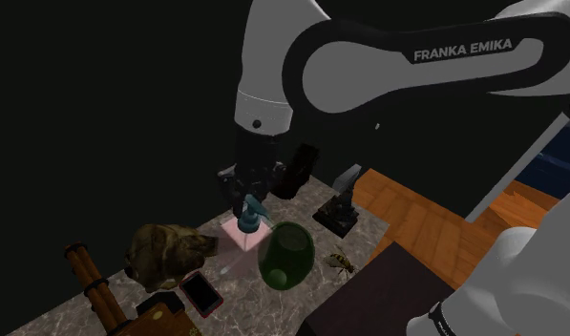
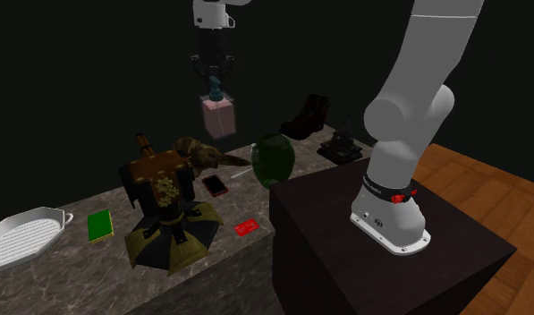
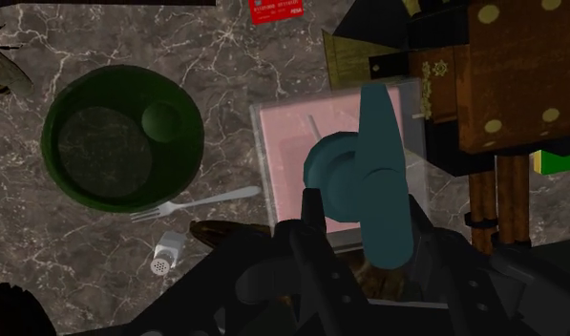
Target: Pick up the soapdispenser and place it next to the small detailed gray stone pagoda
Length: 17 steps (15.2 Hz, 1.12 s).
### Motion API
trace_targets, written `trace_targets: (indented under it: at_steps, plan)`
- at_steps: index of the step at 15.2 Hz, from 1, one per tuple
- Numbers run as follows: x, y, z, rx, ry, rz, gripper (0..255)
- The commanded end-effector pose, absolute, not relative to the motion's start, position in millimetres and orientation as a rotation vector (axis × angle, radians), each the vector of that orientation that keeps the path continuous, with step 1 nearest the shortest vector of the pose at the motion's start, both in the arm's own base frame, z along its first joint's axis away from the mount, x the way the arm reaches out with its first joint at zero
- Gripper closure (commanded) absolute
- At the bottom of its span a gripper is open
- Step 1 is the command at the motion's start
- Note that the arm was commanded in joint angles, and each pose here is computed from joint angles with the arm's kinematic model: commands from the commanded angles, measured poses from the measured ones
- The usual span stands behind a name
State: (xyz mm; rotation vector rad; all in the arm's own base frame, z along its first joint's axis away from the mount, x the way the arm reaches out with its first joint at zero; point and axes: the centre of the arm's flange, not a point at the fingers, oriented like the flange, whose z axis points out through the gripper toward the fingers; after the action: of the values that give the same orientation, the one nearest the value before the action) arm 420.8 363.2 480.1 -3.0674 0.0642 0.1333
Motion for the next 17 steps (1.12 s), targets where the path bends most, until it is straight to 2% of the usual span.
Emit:
trace_targets:
  at_steps: [1, 6, 17]
  plan:
    - [421, 364, 492, -3.067, 0.064, 0.133, 255]
    - [421, 364, 514, -3.067, 0.064, 0.133, 255]
    - [428, 219, 514, -3.067, 0.064, 0.133, 255]
